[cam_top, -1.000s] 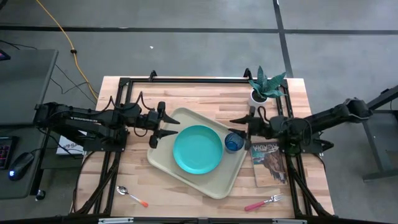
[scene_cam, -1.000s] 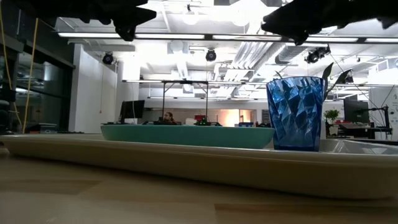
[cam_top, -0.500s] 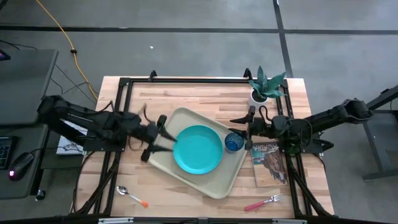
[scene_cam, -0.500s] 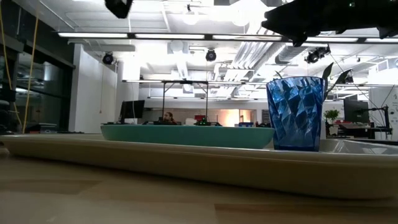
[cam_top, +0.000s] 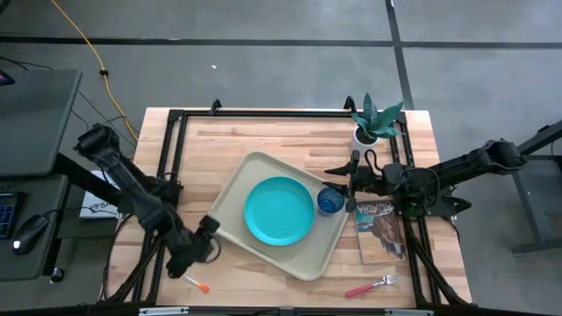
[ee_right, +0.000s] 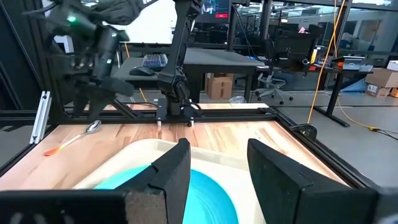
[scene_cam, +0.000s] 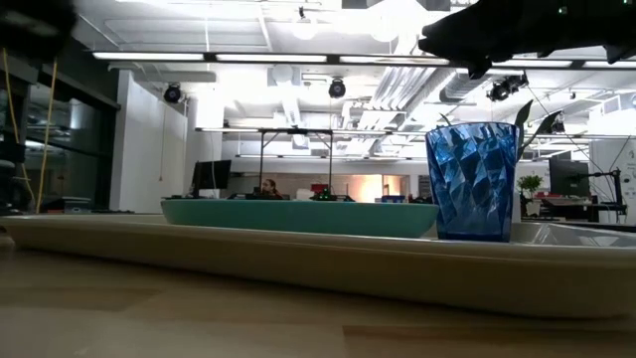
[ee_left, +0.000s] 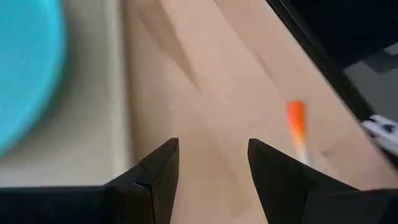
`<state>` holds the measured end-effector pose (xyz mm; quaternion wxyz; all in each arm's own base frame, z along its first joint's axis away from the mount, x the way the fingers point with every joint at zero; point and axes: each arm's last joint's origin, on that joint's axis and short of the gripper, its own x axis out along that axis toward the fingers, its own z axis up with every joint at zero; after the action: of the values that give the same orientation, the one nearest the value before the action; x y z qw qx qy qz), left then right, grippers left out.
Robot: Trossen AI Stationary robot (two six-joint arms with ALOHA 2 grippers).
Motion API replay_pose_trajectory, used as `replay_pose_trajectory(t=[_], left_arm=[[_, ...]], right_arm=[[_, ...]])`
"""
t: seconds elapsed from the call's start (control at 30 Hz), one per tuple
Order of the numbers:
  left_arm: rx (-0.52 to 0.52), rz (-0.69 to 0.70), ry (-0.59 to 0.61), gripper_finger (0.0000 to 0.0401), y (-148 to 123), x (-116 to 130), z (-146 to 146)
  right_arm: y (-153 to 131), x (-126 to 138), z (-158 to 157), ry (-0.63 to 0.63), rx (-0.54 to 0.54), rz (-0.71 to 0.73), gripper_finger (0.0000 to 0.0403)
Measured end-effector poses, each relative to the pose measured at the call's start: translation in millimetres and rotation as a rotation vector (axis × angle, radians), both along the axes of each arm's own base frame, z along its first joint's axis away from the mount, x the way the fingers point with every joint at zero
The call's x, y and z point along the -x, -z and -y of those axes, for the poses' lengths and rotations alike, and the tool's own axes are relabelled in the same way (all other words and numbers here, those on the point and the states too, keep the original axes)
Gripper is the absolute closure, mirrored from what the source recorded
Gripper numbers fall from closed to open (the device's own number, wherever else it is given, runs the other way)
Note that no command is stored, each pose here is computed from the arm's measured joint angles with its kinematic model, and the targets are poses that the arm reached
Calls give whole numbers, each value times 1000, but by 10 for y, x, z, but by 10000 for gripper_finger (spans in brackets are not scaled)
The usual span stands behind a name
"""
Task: Pick and place plate/cup/fork/spoon on tray
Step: Put the orange spoon on the gray serving tray to the left of the blue plate
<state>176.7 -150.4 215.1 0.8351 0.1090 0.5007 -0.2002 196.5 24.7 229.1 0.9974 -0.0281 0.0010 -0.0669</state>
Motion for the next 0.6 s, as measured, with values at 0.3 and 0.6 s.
replay_pose_trajectory(t=[0.3, 0.6], left_arm=[[202, -292, -271, 229, 214, 317, 463], [71, -314, -268, 229, 613, 475, 787]], right_arm=[[18, 0, 0, 0, 3, -18, 254], [25, 1, 2, 8, 1, -26, 254]])
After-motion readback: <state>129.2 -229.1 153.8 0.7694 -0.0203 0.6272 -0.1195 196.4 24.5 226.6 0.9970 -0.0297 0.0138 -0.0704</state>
